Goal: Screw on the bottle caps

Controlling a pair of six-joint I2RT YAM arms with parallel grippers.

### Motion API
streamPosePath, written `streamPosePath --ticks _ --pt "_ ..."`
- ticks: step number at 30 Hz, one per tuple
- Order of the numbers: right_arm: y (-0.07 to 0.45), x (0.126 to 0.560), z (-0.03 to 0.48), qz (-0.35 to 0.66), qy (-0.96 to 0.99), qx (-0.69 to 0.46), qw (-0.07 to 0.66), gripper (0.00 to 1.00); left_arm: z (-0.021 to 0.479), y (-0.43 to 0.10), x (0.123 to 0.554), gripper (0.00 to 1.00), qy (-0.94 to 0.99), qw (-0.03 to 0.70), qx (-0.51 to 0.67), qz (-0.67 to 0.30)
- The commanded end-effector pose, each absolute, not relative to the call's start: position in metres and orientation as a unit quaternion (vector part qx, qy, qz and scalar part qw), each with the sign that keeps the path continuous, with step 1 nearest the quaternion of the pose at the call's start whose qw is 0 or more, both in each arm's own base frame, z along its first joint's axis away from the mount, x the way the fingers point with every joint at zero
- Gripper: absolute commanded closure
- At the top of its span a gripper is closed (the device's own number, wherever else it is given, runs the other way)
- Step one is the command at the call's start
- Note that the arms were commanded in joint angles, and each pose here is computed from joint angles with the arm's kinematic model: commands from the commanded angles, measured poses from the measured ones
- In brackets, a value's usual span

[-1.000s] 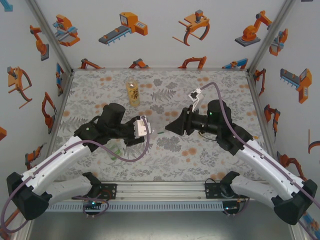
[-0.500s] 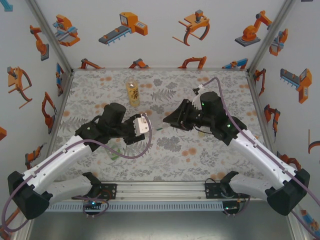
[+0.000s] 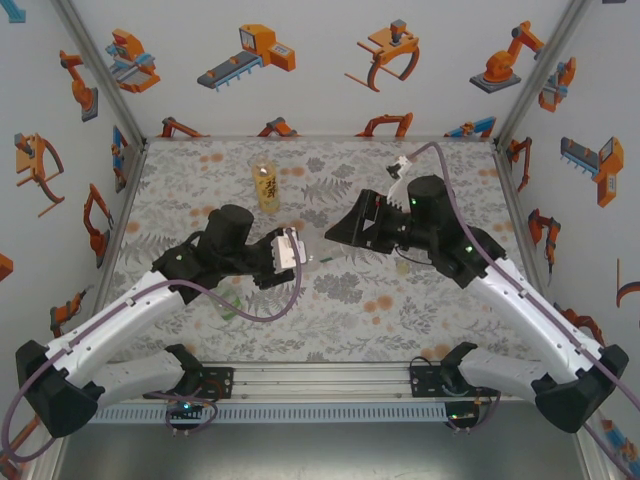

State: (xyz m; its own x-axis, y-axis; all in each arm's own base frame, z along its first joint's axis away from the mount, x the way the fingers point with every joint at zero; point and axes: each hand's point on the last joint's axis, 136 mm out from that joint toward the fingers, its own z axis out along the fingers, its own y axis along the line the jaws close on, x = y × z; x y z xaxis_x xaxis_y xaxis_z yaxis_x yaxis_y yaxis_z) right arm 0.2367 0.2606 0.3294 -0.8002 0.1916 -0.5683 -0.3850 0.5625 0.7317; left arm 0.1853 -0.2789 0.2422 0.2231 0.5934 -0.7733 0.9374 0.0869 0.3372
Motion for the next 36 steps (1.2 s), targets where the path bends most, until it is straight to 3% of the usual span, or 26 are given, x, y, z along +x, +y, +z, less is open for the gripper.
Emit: streamPosePath --ticks 1,8,15,20,26,36 --pt "0.247 0.228 0.366 0.419 0.788 -0.168 0.419 0.16 0.267 -0.283 0.178 1.0 0.556 0.469 0.654 -0.209" --pt "0.253 0.173 0.396 0.376 0.606 -0.444 0.542 0.22 0.271 -0.285 0.16 1.0 0.528 0.464 0.669 -0.241" --pt "0.261 0.135 0.387 0.338 0.464 -0.606 0.55 0.24 0.272 -0.287 0.151 1.0 0.517 0.455 0.676 -0.262" --pt "0.269 0.129 0.376 0.348 0.433 -0.644 0.526 0.32 0.269 -0.288 0.153 1.0 0.521 0.451 0.676 -0.262" --pt "0.271 0.134 0.366 0.343 0.437 -0.643 0.527 0.32 0.266 -0.288 0.159 1.0 0.534 0.447 0.673 -0.25" --pt "0.274 0.136 0.361 0.349 0.44 -0.643 0.521 0.42 0.266 -0.288 0.158 1.0 0.53 0.446 0.675 -0.253"
